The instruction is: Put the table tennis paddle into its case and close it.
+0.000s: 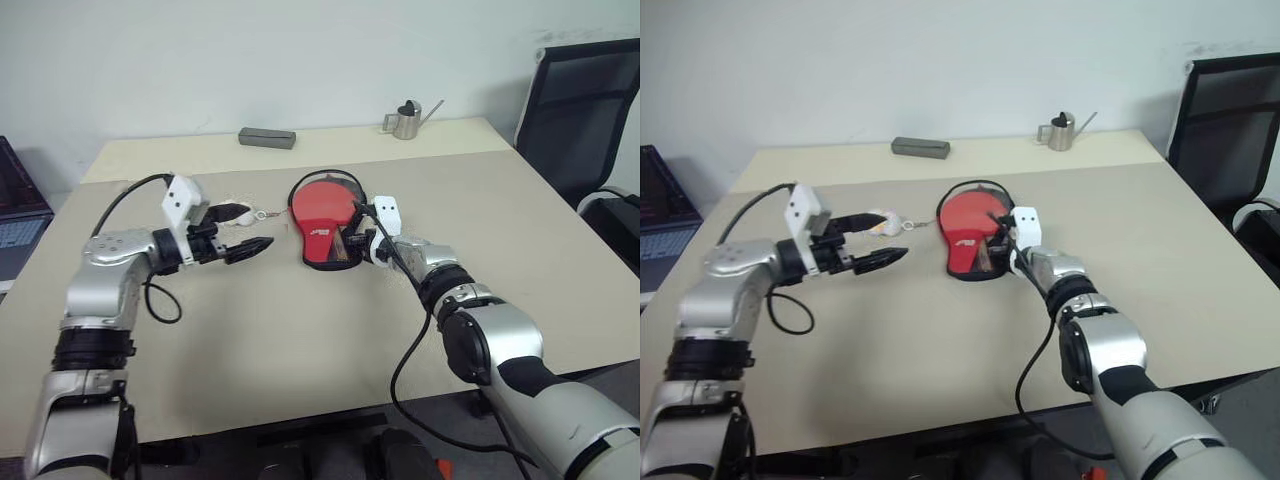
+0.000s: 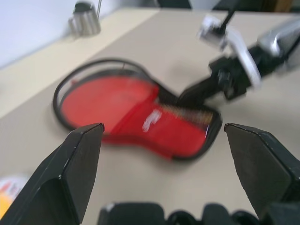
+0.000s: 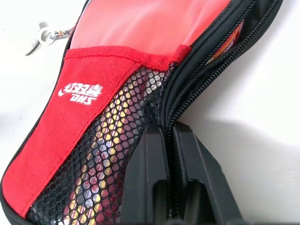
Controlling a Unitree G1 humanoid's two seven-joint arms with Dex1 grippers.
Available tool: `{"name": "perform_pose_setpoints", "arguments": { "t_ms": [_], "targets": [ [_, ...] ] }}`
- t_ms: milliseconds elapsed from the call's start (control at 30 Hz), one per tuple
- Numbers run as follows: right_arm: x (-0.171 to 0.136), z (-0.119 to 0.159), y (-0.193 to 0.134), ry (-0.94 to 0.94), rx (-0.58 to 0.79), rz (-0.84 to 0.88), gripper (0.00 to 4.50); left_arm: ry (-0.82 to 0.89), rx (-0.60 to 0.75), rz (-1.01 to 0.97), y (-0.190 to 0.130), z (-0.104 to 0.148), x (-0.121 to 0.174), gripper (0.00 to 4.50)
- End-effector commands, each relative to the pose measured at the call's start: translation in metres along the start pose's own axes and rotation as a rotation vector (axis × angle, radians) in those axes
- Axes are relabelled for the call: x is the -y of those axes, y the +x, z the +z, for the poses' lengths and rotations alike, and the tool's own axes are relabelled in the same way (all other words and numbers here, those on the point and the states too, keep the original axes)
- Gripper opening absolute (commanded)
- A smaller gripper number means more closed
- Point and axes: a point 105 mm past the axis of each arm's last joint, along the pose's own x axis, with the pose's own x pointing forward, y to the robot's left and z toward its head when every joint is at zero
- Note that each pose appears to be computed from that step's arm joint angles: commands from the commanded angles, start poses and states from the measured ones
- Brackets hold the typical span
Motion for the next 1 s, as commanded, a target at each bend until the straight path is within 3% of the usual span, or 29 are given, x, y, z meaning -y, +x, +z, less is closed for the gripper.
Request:
{"name": "perform_pose_setpoints", "arguments": {
  "t_ms": [33,333,500,1000],
  "targets": [
    [0.003,0.026,-0.011,0.011,0.033,0.015,0.01,0.006,0.001,-0.080,-0.011,0.007,0.015,4.50],
    [-0.016,0.006,-0.029,0.078,-0.051,0.081,0.01,-0.052,0.004,-0.152,-0.009,0.008,0.037,4.50],
    [-0.029,-0.020,-0.050,0.090,-0.098,0.095,0.01,-0.064,0.009,-0.156,-0.009,0.010,0.040,4.50],
    [-0.016,-0.078,-0.128,0.147,-0.218,0.008,0.01,-0.120,-0.046,-0.351,-0.017,0.006,0.093,4.50]
  ]
}}
